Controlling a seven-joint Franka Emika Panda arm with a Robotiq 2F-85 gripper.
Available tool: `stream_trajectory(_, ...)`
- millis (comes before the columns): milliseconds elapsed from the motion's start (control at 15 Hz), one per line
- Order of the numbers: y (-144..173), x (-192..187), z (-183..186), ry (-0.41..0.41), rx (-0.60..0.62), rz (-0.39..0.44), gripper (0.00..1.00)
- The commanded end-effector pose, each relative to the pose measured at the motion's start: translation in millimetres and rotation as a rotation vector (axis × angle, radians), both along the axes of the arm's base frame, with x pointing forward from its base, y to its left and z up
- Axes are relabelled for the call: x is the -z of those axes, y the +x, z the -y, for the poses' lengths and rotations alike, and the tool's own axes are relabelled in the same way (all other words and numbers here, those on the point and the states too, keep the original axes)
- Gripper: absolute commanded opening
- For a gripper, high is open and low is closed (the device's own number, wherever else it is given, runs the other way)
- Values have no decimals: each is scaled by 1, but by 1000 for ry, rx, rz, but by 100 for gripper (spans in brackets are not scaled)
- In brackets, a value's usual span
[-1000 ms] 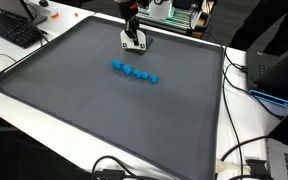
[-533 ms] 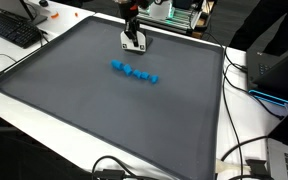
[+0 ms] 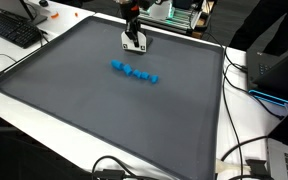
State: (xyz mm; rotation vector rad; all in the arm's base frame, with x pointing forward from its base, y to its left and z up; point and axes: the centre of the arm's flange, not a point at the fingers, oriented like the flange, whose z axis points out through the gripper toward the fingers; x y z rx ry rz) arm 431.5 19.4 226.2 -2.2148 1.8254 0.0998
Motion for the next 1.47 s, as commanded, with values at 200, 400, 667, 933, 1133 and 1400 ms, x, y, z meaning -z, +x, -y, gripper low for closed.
stream_trajectory(200,-16,-14,-3,-21,37,18,1)
stream_trajectory(400,-19,-20,-2,-27,42,28,1)
stream_trajectory(667,-21,-16,-5,-28,35,12,1)
stream_trajectory(933,-20,-7,-7,-36,31,9,1)
stream_trajectory(1133,-17,-5,-8,-43,30,29,1)
stream_trajectory(1400,-14,0,-9,-51,27,27,1)
